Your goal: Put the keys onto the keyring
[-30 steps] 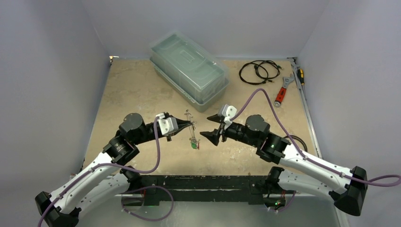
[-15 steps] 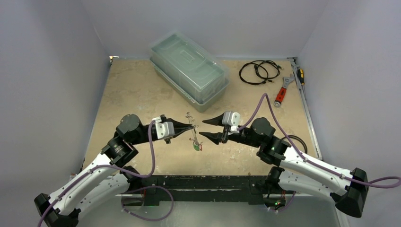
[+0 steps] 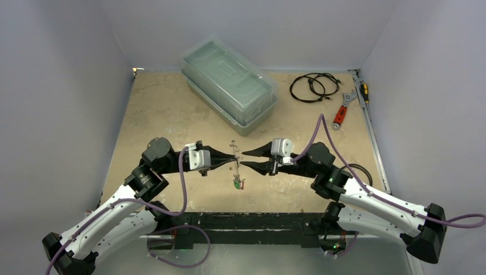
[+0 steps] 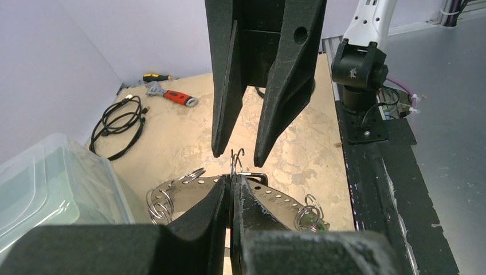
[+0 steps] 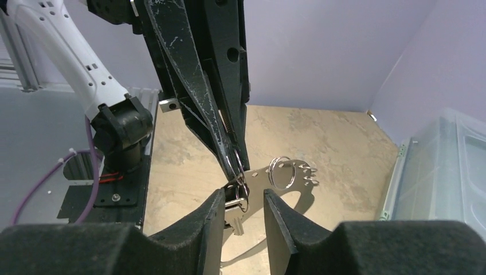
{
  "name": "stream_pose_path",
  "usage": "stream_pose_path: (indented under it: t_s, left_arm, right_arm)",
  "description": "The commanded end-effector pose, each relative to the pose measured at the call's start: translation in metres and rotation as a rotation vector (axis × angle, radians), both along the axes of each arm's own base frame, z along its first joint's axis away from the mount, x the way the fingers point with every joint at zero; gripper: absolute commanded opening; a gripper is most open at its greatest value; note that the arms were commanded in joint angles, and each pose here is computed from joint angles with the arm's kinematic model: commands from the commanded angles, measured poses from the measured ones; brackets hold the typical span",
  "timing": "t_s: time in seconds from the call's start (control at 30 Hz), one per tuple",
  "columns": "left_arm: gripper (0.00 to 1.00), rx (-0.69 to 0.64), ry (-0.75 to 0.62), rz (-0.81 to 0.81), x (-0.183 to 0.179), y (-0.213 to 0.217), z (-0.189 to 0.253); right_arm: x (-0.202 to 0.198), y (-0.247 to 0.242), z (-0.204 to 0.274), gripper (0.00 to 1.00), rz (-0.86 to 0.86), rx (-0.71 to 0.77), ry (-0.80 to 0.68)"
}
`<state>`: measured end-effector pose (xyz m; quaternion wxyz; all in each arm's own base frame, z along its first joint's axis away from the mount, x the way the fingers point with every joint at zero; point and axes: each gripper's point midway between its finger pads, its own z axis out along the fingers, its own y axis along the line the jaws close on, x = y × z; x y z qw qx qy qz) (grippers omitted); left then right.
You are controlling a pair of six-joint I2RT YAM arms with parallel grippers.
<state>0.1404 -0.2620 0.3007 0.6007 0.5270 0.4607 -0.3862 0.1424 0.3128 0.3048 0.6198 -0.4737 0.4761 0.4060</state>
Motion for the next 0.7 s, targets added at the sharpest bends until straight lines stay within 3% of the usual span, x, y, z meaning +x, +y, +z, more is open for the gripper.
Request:
stream_pose_path:
  t_s: [0.0,0.3,0.67]
  left_arm:
    - [0.0,-0.068,-0.068,-0.039,-0.0061,-0.0011,0.0291]
    - [0.0,-0.066,-0.065,-0.044,-0.0064,-0.0017,0.0282]
    - [0.0,-0.066,-0.063,-0.047,-0.0067,-0.0019,0.0279]
  right_arm:
    - [-0.0052,0.0023,0.0263,0.33,0.036,0.066,-0.061]
    - [-0.0068,0.0056,0.0269,0.29,0.055,0.067,-0.06]
    - [-0.0052,0.0115,0.0251,0.16,0.067,0.05,-0.051]
